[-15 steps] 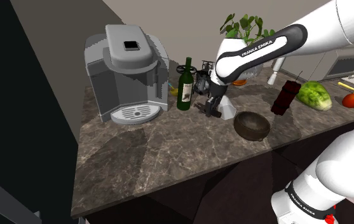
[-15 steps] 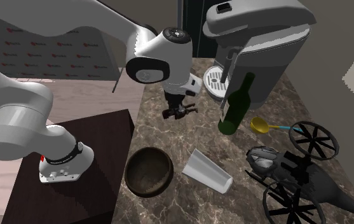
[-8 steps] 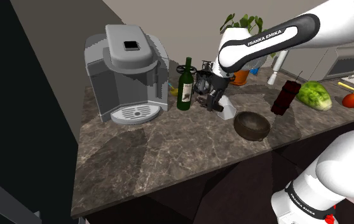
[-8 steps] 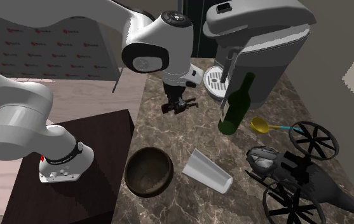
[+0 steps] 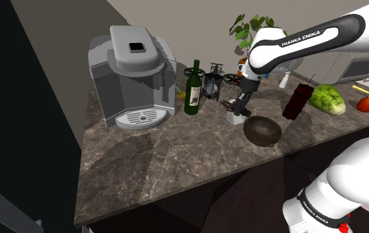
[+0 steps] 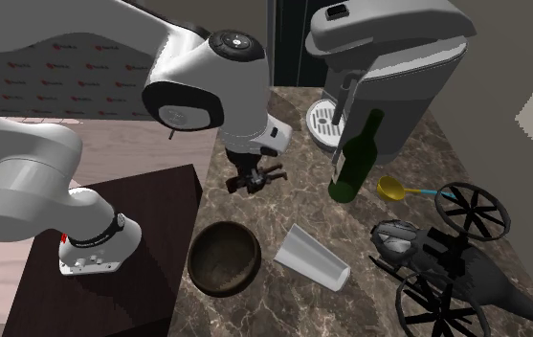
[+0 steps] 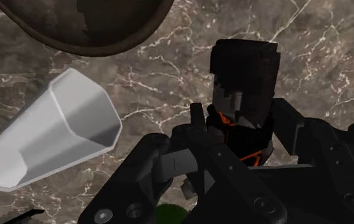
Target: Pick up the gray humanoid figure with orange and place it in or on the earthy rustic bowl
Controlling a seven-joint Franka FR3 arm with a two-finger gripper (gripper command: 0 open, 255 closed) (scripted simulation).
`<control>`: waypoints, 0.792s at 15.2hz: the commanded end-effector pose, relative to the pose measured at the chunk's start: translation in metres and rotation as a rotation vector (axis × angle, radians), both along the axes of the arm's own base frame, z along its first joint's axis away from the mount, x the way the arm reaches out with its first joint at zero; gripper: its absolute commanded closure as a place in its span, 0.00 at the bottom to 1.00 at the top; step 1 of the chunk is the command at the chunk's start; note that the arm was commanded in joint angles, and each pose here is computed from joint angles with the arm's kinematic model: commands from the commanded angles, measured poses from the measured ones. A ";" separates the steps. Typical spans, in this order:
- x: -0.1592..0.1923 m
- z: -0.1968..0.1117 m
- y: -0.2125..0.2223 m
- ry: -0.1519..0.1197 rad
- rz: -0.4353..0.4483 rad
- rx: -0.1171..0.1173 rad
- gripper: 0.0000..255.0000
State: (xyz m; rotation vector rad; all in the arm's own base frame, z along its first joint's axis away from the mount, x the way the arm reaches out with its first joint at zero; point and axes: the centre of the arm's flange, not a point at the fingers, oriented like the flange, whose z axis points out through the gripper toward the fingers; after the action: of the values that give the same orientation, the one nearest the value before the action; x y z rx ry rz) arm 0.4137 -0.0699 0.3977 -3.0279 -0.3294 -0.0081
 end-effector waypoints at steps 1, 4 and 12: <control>-0.016 0.000 -0.019 0.000 0.001 0.001 1.00; -0.043 0.000 -0.048 0.000 0.001 0.001 1.00; -0.115 0.001 -0.127 0.000 0.001 0.001 1.00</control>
State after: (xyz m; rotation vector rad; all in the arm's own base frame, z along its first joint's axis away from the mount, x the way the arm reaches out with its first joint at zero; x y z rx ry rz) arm 0.3099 -0.1872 0.4002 -3.0275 -0.3292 -0.0089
